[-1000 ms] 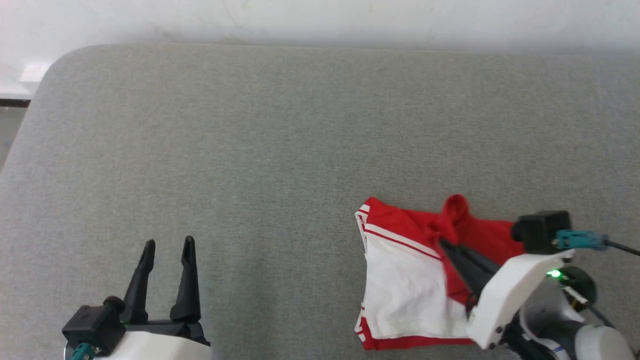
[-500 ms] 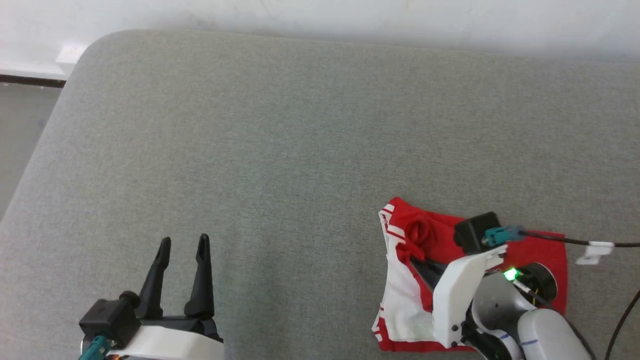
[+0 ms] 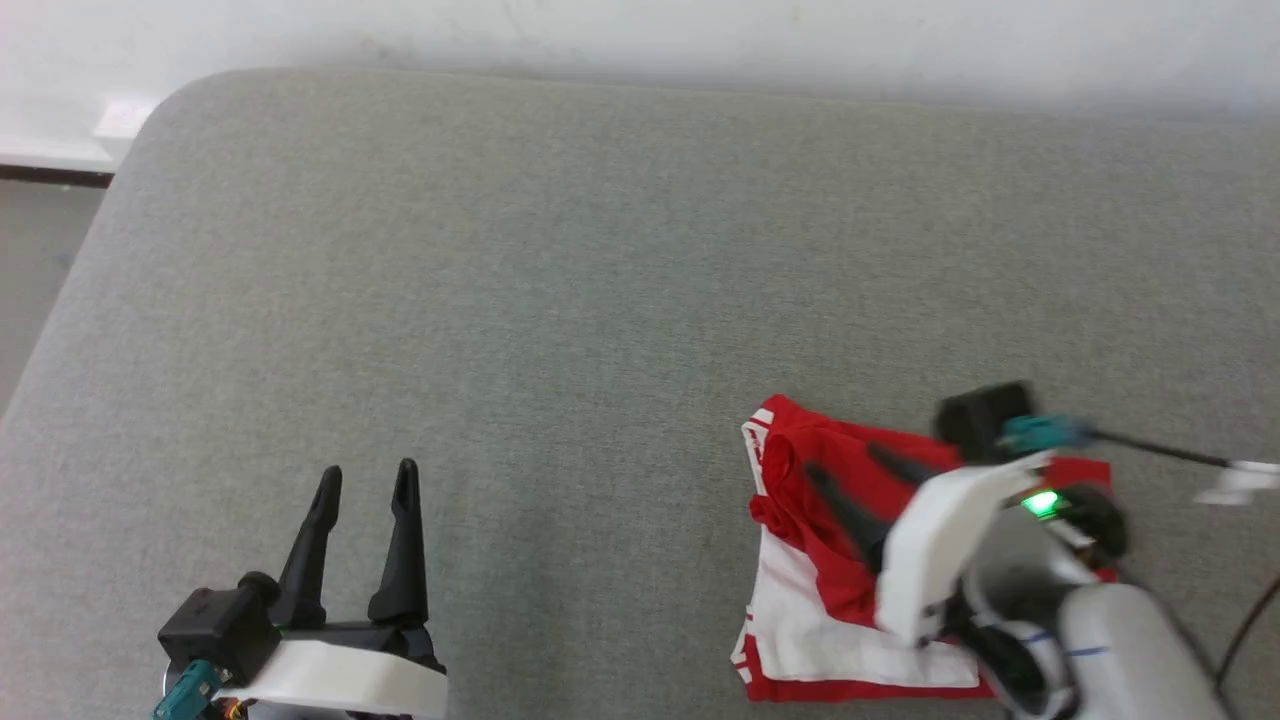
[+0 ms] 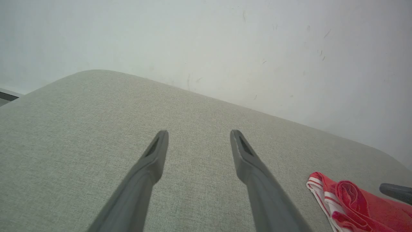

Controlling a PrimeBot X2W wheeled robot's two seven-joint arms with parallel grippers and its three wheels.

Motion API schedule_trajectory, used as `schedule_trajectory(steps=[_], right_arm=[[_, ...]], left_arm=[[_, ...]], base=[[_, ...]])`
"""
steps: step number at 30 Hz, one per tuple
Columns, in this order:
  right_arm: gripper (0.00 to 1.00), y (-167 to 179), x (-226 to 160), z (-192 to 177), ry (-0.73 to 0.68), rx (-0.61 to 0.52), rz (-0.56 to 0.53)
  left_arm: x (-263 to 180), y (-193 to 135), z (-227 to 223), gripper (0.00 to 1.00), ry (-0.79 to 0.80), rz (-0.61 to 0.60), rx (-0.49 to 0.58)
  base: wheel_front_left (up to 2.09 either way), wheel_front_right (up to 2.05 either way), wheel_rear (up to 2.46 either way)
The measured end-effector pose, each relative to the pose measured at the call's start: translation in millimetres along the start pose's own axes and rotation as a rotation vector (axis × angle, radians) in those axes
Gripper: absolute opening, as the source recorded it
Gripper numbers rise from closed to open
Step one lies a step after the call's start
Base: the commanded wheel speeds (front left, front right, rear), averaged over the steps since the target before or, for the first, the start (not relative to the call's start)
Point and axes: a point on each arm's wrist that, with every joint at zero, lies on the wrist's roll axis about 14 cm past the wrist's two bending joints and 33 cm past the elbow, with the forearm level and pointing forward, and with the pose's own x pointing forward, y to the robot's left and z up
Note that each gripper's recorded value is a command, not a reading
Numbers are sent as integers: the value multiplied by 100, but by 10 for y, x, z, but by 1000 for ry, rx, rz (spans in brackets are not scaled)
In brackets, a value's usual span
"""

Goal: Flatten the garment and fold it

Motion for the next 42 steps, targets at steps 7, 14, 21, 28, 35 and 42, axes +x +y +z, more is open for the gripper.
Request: schedule_trajectory(steps=[7,14,21,28,35,42], right_arm=[[100,-714,-597,327,-177,20,-257],[100,-1147,-928,-196,-78,110,-412],[100,-1290,-872,-608,3,191,-441],[100,-1326,-646,-798,46,250,-418],[0,-1266,-543,-682,19,239,-387],[0,-1342,-660,-281,-60,141,-415]], left_arm=[[77,-109,8,100,-6,-35,-7],[137,-127,-57,100,12,-42,-6],[160,-82,-64,100,17,-37,8],[147,-62,-37,100,19,-38,19],[167,-98,0,100,14,-56,24],[233,-278,11,100,5,-112,10]], base=[[0,0,0],[0,0,0],[0,0,0],[0,0,0],[0,0,0],[0,0,0]])
